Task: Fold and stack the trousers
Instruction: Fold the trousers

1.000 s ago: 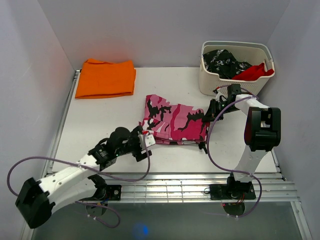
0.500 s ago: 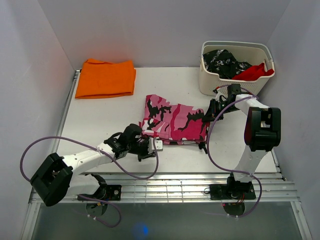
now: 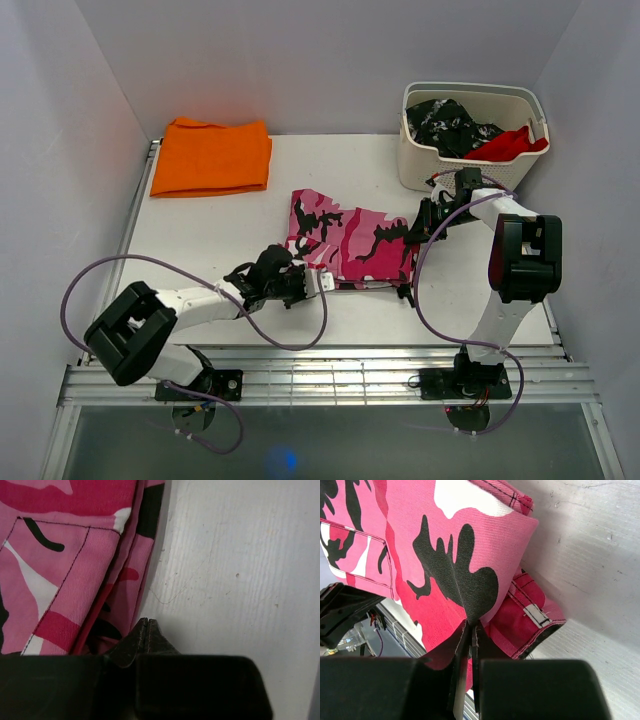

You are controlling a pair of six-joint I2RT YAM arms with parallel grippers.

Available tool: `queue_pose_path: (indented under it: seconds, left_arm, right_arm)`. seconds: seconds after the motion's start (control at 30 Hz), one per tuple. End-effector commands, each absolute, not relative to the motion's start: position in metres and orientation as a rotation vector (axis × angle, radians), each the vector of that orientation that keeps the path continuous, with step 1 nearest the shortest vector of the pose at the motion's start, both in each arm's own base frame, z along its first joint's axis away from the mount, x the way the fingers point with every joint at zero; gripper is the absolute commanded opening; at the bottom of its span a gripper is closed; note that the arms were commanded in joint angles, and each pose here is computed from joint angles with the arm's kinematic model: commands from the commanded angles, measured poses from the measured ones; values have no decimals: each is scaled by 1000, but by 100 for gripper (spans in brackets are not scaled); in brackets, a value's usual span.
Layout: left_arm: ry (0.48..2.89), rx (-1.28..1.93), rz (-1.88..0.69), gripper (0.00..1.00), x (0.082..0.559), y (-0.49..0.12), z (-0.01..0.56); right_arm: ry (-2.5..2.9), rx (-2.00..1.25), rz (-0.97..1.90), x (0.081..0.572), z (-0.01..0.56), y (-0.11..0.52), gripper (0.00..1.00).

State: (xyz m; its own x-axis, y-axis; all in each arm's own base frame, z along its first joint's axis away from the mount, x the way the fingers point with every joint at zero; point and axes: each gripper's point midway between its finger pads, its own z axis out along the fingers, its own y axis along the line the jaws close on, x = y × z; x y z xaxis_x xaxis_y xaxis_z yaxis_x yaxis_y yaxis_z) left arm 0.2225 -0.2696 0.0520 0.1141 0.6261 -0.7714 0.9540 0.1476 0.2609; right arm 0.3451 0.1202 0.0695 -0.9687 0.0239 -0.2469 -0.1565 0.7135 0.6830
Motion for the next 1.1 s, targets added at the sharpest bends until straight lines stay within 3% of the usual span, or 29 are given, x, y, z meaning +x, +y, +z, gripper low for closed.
queue_pose_path:
  seconds: [0.0, 0.53, 0.77, 1.07]
  left_arm:
    - [1552, 1515, -395, 2, 249, -275, 66]
    - [1572, 1450, -411, 2, 253, -278, 67]
    - [1710, 1417, -270, 1, 278, -268, 34]
    - [1844, 1530, -275, 1, 259, -257, -5]
  right_arm:
    - [2649, -134, 1134, 341, 85, 126, 8]
    - [2653, -133, 1144, 340, 87, 126, 8]
    - [2657, -132, 1146, 339, 88, 127, 8]
    - [2650, -128, 1139, 342, 103, 126, 8]
